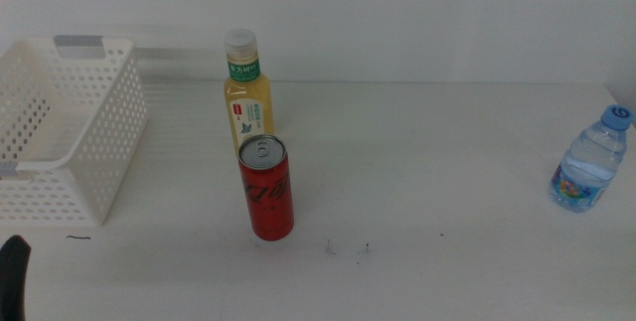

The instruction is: Use arms to grab the bottles and put them into the dustbin to the left of the table.

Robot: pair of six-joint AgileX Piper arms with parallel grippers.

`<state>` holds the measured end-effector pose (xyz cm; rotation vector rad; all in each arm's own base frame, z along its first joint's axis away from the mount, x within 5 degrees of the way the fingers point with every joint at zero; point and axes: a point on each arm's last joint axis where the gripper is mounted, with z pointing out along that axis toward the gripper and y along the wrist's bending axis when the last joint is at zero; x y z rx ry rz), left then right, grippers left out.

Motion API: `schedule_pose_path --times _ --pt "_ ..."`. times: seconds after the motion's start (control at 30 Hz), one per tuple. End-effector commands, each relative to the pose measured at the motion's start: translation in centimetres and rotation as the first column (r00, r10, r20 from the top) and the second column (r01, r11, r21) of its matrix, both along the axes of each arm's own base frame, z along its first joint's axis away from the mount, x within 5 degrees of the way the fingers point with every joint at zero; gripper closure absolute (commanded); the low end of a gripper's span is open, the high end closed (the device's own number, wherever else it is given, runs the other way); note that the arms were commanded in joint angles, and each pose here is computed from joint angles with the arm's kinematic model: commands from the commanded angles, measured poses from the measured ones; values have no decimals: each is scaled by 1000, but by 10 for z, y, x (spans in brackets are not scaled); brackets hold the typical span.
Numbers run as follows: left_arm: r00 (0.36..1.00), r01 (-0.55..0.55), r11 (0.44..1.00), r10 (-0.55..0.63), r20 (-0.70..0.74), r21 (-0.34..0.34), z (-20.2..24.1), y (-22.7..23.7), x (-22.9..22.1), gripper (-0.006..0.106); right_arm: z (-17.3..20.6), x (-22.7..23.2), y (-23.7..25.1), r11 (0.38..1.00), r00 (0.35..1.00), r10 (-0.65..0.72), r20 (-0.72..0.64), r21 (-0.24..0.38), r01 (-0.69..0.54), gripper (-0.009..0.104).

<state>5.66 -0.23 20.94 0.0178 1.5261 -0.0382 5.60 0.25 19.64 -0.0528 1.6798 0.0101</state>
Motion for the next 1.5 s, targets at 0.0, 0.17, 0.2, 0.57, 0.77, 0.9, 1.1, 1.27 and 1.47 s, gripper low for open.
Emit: schedule_pose_path --times 0.0,0.17,0.2,0.57,0.77,0.9,1.1,1.27,1.47 --pt "1000 10 1000 -10 16 -11 1 0 0 7 0 0 -1 1000 1000 -8 12 -8 8 12" --pt "997 77 997 -76 31 -26 4 -4 2 7 0 0 -1 1000 1000 -8 12 -8 8 12" --pt "995 95 995 -94 31 -26 5 -5 4 7 0 0 -1 1000 1000 -8 12 -8 8 12" --pt "951 308 951 -308 -2 -26 7 -29 30 7 0 0 -1 1000 1000 -8 12 -8 8 12" --pt "918 385 921 -389 -74 -65 -2 -48 44 7 0 0 -1 1000 1000 -8 12 -8 8 12" --pt "897 428 901 -433 -93 -68 -7 -60 49 7 0 0 -1 1000 1000 -8 12 -8 8 12" --pt "882 459 887 -462 -86 -59 -14 -75 55 7 0 0 -1 1000 1000 -8 12 -8 8 12" --pt "868 477 875 -483 -115 -78 -23 -85 59 7 0 0 -1 1000 1000 -8 12 -8 8 12" --pt "868 467 881 -472 -154 -69 -35 -91 65 7 0 0 -1 1000 1000 -8 12 -8 8 12"
